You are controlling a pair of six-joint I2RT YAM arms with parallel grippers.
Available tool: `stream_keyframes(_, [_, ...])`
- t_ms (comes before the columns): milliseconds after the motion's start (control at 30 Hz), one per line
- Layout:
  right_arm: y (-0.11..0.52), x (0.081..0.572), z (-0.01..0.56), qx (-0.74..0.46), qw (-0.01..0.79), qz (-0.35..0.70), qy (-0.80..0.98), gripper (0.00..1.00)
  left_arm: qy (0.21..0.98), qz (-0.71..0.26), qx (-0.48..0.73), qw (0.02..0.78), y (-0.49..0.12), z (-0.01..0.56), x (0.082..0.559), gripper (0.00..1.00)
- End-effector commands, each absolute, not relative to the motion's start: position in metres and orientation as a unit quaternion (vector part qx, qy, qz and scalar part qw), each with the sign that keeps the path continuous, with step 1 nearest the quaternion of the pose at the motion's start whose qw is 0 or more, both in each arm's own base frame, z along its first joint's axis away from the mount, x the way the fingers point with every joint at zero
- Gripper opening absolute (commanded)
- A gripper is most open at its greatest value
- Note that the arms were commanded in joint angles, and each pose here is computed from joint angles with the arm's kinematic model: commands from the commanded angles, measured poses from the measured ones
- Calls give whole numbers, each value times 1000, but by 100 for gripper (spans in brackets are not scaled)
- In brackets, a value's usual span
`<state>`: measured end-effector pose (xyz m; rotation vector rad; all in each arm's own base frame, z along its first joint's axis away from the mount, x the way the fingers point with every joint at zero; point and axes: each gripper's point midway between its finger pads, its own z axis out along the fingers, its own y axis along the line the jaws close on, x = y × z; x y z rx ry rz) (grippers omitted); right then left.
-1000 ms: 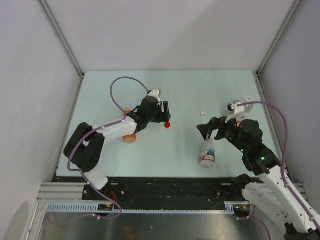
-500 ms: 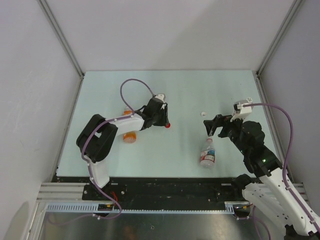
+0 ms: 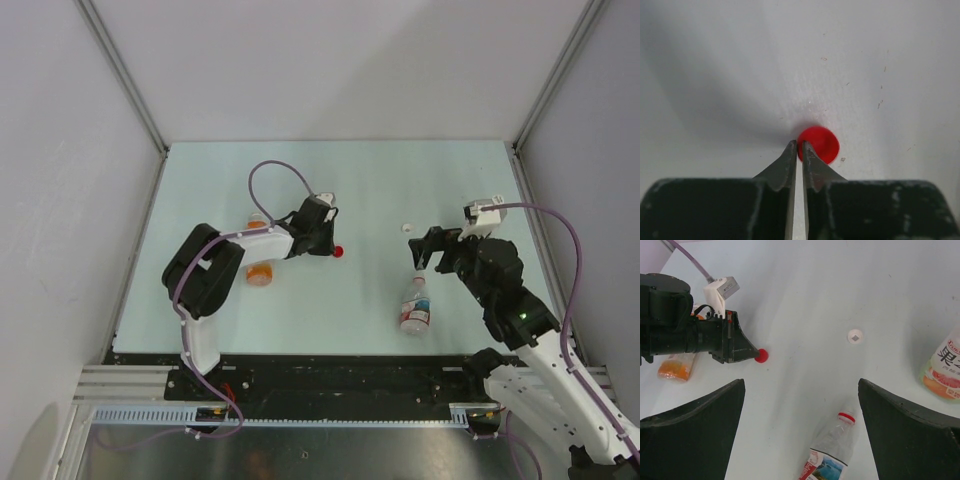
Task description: Screw on the bottle caps
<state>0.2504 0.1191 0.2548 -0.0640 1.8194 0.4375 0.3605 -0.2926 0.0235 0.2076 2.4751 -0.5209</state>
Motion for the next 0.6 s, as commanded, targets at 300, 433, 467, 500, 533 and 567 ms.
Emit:
stream_keyframes(300, [128, 254, 255, -43, 589, 198, 782, 99, 917, -220, 93, 318, -301, 52, 367, 0])
stream_keyframes(433, [145, 253, 253, -59, 573, 233, 784, 99, 894, -236, 99, 367, -299, 95, 363, 0])
stream_keyframes(467, [149, 252, 252, -64, 568, 243, 784, 99, 887, -239, 100, 383, -296, 106, 358, 0])
stream_keyframes(500, [153, 252, 252, -67, 564, 252, 783, 99, 872, -249, 103, 409, -294, 122, 354, 0])
stream_keyframes(533, [157, 251, 253, -69, 561, 262, 782, 99, 854, -265, 106, 435, -292, 138, 349, 0])
stream_keyframes(567, [161, 250, 253, -71, 558, 271, 781, 99, 832, -286, 111, 462, -291, 155, 342, 0])
